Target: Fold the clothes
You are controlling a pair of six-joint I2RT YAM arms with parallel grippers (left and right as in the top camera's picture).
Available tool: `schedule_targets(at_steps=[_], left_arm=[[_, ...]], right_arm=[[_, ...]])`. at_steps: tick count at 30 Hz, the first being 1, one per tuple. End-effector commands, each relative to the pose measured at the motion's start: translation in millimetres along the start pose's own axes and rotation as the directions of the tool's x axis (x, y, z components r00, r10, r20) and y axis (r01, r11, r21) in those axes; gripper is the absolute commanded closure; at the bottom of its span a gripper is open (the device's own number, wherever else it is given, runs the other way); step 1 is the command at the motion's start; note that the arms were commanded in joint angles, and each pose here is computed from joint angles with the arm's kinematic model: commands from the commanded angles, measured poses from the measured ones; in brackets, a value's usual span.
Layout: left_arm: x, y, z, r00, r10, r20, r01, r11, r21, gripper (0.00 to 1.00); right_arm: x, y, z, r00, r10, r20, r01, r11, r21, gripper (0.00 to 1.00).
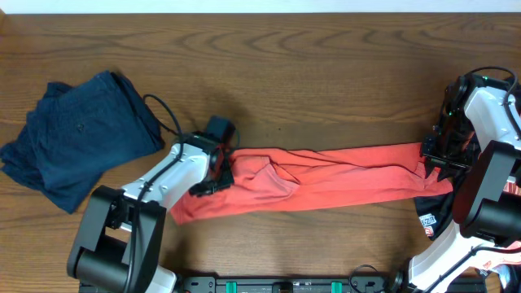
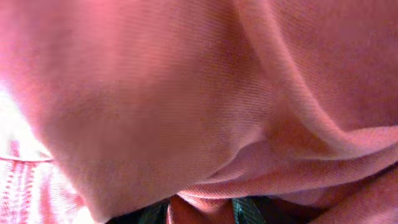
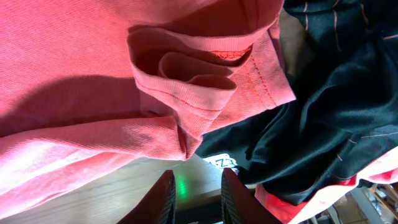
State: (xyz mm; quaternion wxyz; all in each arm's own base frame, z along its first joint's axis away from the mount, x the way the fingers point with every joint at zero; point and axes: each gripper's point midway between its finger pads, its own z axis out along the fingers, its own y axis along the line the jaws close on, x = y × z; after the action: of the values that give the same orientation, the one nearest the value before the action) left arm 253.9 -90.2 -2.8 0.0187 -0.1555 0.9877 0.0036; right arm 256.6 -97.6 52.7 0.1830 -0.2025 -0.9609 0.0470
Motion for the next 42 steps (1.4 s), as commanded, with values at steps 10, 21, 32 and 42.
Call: schedule_targets(at_steps=[10, 21, 32, 42], left_arm=[[-84.3, 44.5, 7.4, 0.967, -0.219, 0.13, 0.198, 0.967, 0.158, 0.58], [-95.4, 12.1, -50.6, 0.973, -0.018, 0.228, -0.065, 0.933, 0.354, 0.22], [-67.2, 11.9, -120.2, 0.953, -0.027, 0.302, -0.11, 0.897, 0.428, 0.18], [-40.1, 21.2, -110.1, 0.982, -0.015, 0.189, -0.063, 0.914, 0.401, 0.18]], right_arm=[[-17.6, 35.4, -9.2, 0.991, -0.079, 0.105, 0.1, 0.972, -0.211, 0.68], [-6.1, 48.6, 27.7, 0.988, -0.13, 0.078, 0.146, 0.957, -0.251, 0.38], [-15.3, 69.0, 61.0, 0.981, -0.12, 0.155, 0.166, 0.929, -0.331, 0.59], [-37.6, 37.5, 23.0, 0.981, -0.058, 0.185, 0.103, 0.965, -0.241, 0.99]])
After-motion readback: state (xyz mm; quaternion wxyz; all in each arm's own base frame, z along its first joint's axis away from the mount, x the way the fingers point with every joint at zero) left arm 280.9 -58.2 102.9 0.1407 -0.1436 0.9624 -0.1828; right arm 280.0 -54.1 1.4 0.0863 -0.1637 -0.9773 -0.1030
